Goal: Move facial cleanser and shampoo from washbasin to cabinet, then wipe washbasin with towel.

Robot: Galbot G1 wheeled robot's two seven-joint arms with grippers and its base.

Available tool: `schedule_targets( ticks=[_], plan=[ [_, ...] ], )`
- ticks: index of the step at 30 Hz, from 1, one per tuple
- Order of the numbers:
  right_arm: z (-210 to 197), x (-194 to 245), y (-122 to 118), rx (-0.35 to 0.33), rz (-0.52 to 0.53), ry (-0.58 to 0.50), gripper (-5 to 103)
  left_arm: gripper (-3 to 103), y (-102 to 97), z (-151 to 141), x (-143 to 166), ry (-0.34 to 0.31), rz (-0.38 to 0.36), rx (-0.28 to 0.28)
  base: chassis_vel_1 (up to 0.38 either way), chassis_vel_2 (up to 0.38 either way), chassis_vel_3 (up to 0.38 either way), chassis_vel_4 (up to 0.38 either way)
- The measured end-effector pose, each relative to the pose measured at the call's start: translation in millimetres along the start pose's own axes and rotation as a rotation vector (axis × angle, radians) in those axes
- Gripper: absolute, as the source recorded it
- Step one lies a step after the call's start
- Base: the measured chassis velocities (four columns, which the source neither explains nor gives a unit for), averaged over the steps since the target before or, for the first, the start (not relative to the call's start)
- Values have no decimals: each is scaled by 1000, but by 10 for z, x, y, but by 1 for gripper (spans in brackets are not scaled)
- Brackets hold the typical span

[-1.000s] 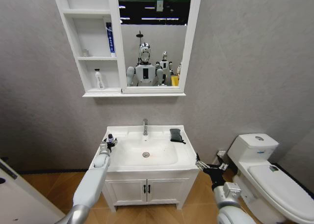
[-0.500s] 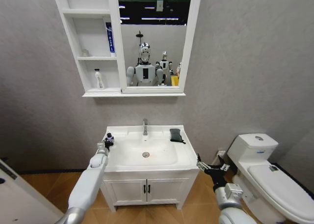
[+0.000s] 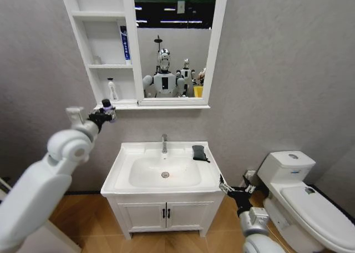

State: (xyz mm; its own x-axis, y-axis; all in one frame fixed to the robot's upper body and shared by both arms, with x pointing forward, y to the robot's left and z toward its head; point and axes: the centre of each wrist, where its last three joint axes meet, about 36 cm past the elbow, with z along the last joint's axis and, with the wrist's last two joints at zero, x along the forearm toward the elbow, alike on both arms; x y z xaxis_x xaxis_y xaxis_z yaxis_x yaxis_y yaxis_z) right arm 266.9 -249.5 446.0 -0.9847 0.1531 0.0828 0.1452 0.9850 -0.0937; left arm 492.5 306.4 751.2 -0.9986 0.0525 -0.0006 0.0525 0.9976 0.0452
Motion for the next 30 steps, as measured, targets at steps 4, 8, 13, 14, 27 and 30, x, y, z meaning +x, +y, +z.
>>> schedule_targets(
  ticks=[4, 8, 13, 14, 27, 30],
  plan=[
    [14, 16, -15, 2, 3, 0, 100, 43, 9, -109, -415, -2, 38, 13, 0, 0, 0, 0],
    [32, 20, -13, -2, 6, -1, 100, 43, -89, -287, -997, -31, 61, 36, 0, 0, 0, 0],
    [25, 22, -14, -8, 6, -9, 100, 43, -72, -164, -1578, -53, 20, 19, 0, 0, 0, 0],
    [24, 21, -17, -7, 4, -12, 100, 43, -31, -106, -1681, -47, 4, 12, 0, 0, 0, 0],
    [58, -14, -33, -2, -2, -8, 100, 43, -18, 183, -2193, -27, -45, 51, 0, 0, 0, 0],
    [66, -28, -45, 3, -2, -9, 100, 43, -35, 239, -2248, -16, -51, 41, 0, 0, 0, 0]
  ],
)
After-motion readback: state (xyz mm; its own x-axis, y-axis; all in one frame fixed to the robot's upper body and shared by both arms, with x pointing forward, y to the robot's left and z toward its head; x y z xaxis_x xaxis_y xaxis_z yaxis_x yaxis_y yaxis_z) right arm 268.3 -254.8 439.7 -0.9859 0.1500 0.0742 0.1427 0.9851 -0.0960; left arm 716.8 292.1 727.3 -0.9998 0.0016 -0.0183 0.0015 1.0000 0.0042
